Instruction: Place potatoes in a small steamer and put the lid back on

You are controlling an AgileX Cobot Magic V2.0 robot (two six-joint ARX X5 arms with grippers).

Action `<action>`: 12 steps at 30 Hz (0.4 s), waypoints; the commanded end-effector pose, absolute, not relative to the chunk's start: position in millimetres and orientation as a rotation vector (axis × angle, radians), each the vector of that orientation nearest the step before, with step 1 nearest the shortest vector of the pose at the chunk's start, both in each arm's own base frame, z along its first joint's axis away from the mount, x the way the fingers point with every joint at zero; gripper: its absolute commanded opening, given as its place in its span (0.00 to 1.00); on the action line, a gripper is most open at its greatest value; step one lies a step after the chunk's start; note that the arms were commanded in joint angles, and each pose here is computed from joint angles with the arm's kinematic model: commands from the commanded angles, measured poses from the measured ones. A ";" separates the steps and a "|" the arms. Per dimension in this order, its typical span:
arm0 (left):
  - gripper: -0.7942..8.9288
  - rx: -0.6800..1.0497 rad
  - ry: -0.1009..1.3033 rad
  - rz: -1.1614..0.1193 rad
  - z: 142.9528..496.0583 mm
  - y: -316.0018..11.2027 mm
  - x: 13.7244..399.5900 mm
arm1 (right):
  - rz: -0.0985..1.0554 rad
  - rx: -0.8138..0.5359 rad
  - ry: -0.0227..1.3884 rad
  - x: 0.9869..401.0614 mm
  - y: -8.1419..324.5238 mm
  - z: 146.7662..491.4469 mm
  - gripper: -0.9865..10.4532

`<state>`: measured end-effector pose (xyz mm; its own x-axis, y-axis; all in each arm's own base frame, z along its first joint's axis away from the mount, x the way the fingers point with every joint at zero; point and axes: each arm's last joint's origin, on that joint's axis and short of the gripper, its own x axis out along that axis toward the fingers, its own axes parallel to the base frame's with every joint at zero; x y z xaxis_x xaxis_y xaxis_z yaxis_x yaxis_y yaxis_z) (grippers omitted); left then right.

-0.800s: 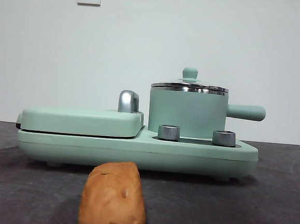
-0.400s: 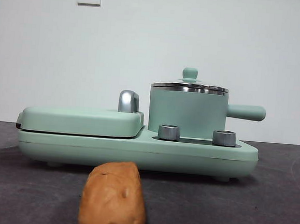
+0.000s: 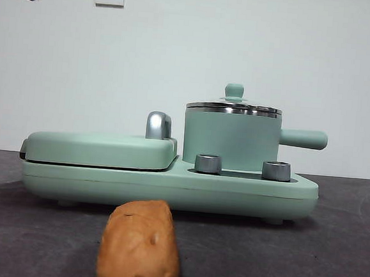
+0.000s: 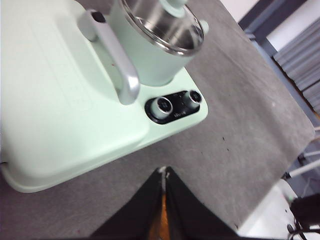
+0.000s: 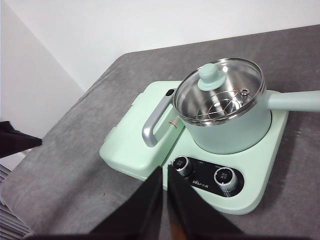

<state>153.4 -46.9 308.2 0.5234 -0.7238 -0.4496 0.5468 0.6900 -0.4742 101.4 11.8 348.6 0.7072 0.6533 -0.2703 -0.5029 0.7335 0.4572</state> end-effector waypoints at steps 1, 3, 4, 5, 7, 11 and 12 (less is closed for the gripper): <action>0.20 -0.260 0.648 -0.816 313.9 -51.3 155.6 | 0.665 0.351 0.423 101.0 11.9 352.7 0.13; 0.32 -0.256 0.654 -0.828 313.3 -53.5 155.8 | 0.664 0.353 0.427 100.9 11.9 352.3 0.23; 0.37 -0.255 0.656 -0.833 313.3 -54.2 155.6 | 0.664 0.354 0.429 100.9 11.9 352.2 0.29; 0.43 -0.253 0.657 -0.837 313.2 -55.1 155.5 | 0.664 0.356 0.433 100.8 12.0 351.9 0.35; 0.50 -0.251 0.659 -0.846 313.1 -56.4 155.1 | 0.663 0.359 0.440 100.5 12.0 351.2 0.47; 0.54 -0.251 0.675 -0.866 312.9 -61.5 157.8 | 0.662 0.366 0.455 99.9 12.1 349.9 0.55; 0.54 -0.251 0.681 -0.872 313.4 -63.3 159.7 | 0.660 0.368 0.459 99.7 12.1 349.5 0.55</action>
<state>156.7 -61.3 306.6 0.4529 -0.7614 -0.4638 0.5979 0.6453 -0.4755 100.3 11.9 345.0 0.6950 0.6541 -0.2986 -0.4823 0.7321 0.4811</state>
